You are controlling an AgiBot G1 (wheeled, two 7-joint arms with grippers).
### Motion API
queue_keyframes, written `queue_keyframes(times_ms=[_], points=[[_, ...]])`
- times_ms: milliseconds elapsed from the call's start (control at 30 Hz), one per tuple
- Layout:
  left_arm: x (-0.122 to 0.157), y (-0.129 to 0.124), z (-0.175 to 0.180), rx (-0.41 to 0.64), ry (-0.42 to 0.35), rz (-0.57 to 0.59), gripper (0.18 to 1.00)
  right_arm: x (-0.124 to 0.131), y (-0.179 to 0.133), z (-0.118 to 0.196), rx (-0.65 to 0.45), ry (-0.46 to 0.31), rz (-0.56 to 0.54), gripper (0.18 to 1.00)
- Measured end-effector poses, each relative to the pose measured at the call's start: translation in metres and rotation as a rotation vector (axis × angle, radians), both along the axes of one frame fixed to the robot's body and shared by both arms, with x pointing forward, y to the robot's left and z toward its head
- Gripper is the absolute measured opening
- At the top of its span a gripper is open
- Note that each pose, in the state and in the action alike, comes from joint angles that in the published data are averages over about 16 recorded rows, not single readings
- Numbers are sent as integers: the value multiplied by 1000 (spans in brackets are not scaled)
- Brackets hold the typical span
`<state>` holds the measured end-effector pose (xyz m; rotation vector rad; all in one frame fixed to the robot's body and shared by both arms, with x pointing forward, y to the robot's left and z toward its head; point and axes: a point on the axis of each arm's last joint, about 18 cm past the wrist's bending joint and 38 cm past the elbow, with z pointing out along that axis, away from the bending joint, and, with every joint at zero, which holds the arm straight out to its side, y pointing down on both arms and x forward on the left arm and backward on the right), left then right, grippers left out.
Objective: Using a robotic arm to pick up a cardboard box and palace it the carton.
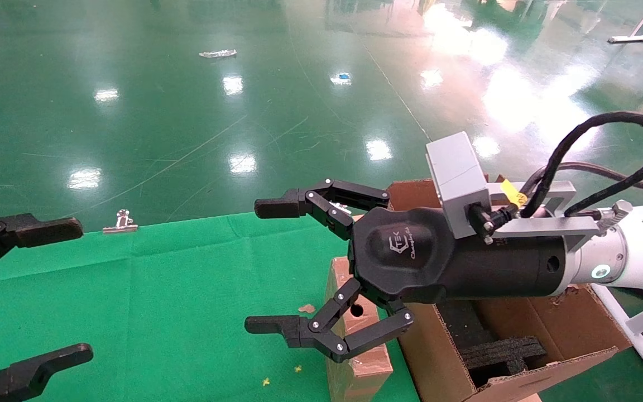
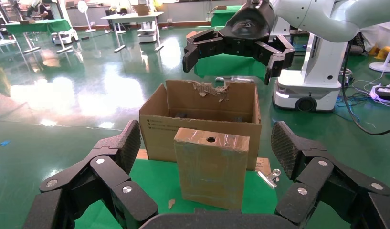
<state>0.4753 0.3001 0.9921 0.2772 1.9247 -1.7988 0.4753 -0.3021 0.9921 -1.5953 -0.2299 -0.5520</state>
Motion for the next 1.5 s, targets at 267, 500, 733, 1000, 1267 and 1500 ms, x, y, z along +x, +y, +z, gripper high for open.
queue_keyframes(times_ms=[267,500,733,1000,1267,1500], points=[[0,0,0,0,0,0,1001,0,0,0,0,0,0,1000],[0,0,0,0,0,0,1001,1,5,-3,-28,13,0,1000],[0,0,0,0,0,0,1001,13,27,-14,-168,73,-10,1000],[0,0,0,0,0,0,1001,45,61,-34,-474,182,-101,1000],[0,0,0,0,0,0,1001,74,74,-34,-730,237,-285,1000],[0,0,0,0,0,0,1001,82,65,-7,-839,224,-435,1000]])
